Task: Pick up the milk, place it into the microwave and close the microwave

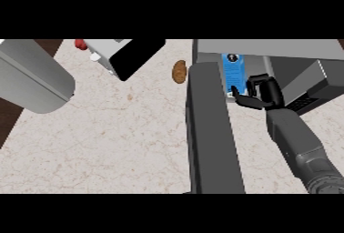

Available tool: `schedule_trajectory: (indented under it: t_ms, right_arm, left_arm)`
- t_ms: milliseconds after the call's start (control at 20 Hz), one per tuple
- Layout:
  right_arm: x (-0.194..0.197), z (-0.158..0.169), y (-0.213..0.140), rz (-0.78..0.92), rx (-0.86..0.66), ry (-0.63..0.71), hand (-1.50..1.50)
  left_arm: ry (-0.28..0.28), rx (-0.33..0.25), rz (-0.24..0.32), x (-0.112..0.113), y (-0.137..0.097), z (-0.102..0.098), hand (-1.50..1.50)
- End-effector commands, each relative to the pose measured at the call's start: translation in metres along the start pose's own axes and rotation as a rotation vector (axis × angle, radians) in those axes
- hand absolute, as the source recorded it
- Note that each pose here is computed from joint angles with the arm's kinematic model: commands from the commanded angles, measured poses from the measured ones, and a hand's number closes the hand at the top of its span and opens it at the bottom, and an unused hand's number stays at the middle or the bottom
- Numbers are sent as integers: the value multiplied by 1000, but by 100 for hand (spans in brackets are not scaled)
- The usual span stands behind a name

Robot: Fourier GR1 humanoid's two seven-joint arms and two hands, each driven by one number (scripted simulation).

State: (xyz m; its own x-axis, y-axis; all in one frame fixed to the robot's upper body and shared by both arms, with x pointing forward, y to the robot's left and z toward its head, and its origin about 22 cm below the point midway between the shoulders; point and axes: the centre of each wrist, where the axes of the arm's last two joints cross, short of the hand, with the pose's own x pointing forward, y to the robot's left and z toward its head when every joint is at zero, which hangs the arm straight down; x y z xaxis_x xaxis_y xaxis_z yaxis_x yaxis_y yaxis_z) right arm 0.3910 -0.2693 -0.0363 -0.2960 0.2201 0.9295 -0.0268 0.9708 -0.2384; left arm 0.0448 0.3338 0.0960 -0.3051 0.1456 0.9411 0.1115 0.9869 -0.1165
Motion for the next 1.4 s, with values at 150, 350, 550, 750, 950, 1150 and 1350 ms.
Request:
schedule_trajectory:
  t_ms: [150,350,550,750,950,1150,1350]
  right_arm:
    - [24,-31,-7,77,-16,-2,150]
    - [22,-26,-19,247,-80,-12,150]
    - [38,-44,-26,280,-136,7,150]
    - [47,-51,-43,301,-169,18,150]
    - [53,-58,-41,353,-191,16,150]
    - [59,-62,-48,351,-246,26,150]
    - [62,-62,-62,368,-267,11,150]
  left_arm:
    - [-62,-44,8,4,3,-20,-150]
    - [-72,-58,12,8,5,-22,-150]
    - [-73,-78,25,4,2,-29,-150]
    - [-85,-94,21,5,5,-36,-150]
    - [-90,-108,13,4,7,-42,-150]
    - [-81,-123,12,3,7,-43,-150]
    - [-88,-118,13,1,9,-47,-150]
